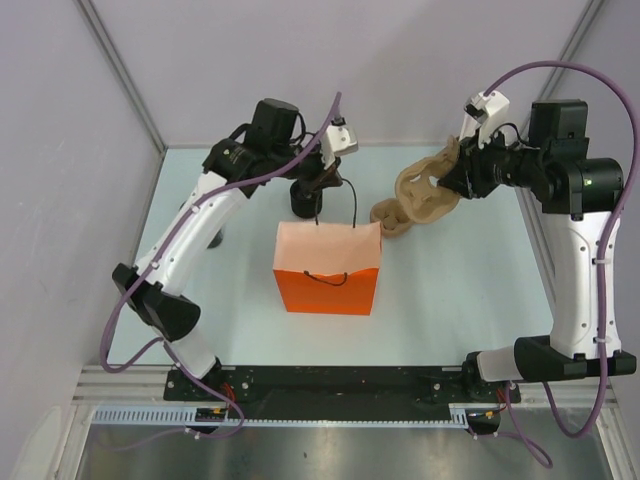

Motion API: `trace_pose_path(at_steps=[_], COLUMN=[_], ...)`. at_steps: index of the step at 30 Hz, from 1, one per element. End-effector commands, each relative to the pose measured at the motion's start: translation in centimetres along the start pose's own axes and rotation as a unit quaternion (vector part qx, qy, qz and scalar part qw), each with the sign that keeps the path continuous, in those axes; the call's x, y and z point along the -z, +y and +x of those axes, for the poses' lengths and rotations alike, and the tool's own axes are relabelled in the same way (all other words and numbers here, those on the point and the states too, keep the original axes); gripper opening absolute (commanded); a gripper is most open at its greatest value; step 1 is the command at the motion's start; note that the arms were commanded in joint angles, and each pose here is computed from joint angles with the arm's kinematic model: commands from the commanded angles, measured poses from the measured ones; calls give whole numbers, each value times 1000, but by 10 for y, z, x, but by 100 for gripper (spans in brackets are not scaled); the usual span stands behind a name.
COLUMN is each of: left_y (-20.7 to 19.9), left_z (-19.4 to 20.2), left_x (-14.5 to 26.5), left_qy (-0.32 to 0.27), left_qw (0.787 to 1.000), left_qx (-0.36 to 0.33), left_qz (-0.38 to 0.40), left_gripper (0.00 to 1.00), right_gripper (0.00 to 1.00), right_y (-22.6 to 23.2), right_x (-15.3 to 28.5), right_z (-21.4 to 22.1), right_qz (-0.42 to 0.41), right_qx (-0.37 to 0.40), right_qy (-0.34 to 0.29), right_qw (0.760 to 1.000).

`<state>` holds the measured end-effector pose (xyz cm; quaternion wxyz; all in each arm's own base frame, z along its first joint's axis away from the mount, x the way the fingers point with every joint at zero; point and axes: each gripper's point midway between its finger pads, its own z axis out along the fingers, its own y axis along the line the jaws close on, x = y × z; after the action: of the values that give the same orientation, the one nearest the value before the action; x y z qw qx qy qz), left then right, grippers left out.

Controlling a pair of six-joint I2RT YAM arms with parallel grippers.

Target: Pack the takeout coffee

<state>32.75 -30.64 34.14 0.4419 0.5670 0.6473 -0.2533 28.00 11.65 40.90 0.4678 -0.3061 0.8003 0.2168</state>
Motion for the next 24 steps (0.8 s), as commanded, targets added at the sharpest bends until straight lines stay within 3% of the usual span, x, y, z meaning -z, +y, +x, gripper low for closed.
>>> trace_pose_path(at_steps=[1, 8, 12, 24], left_y=[5, 27, 33, 14], left_z=[-11, -28, -36, -19], left_x=[4, 16, 28, 34], left_qy=[21, 29, 22, 38], left_qw=[998, 980, 968, 945], left_qx=[0, 92, 107, 155], left_qz=[-61, -176, -227, -285], left_gripper=[0, 0, 0, 0], right_gripper=[28, 29, 28, 29], right_y=[14, 19, 23, 47], right_x=[12, 19, 16, -2], right_z=[-11, -25, -30, -38], right_qz=[-10, -15, -29, -68], right_qx=[20, 32, 33, 49], right_qy=[-26, -47, -51, -43], right_qw=[999, 998, 998, 996])
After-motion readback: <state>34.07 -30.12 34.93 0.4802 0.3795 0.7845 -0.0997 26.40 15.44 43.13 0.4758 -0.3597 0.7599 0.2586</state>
